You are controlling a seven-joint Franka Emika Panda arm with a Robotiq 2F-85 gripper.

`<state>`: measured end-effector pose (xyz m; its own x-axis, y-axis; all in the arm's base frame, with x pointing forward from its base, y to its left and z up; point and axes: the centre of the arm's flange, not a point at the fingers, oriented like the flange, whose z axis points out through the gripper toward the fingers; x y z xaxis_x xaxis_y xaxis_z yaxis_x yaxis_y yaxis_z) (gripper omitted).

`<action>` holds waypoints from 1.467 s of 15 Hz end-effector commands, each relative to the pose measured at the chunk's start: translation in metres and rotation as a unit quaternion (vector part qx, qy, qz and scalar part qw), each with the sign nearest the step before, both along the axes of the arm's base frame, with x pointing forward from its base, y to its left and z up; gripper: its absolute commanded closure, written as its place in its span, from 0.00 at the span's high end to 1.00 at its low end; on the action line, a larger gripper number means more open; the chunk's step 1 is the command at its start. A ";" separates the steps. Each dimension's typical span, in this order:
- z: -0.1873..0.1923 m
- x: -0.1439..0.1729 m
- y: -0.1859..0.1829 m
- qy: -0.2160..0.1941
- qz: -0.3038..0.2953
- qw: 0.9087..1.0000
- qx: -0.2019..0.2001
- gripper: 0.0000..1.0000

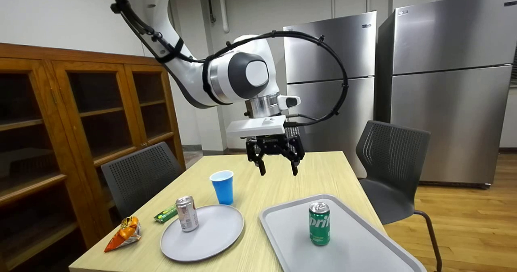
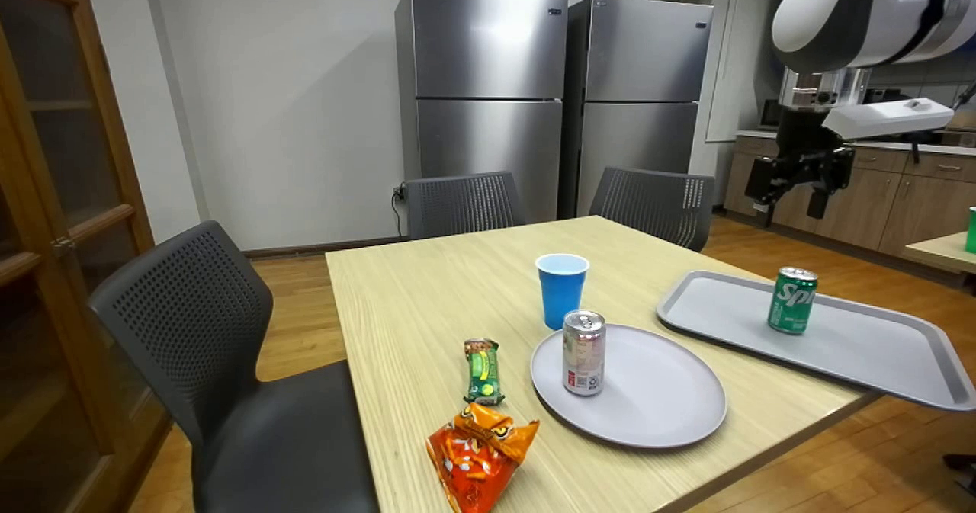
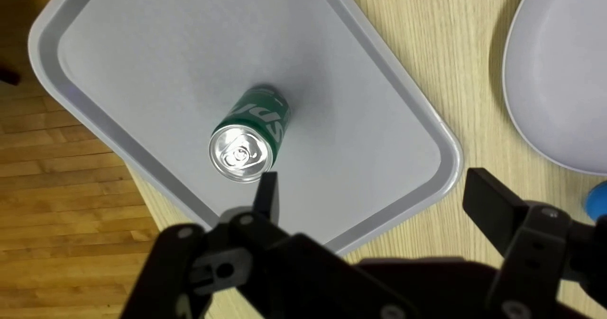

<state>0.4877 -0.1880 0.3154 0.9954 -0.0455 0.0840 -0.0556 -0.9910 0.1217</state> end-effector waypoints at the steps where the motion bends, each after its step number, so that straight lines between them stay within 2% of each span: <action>1: 0.000 0.000 0.001 0.000 0.001 1.000 0.000 1.00; 10: -0.003 0.002 -0.001 0.004 -0.005 1.000 0.000 1.00; 22: -0.044 0.021 -0.065 0.033 -0.065 0.997 0.002 1.00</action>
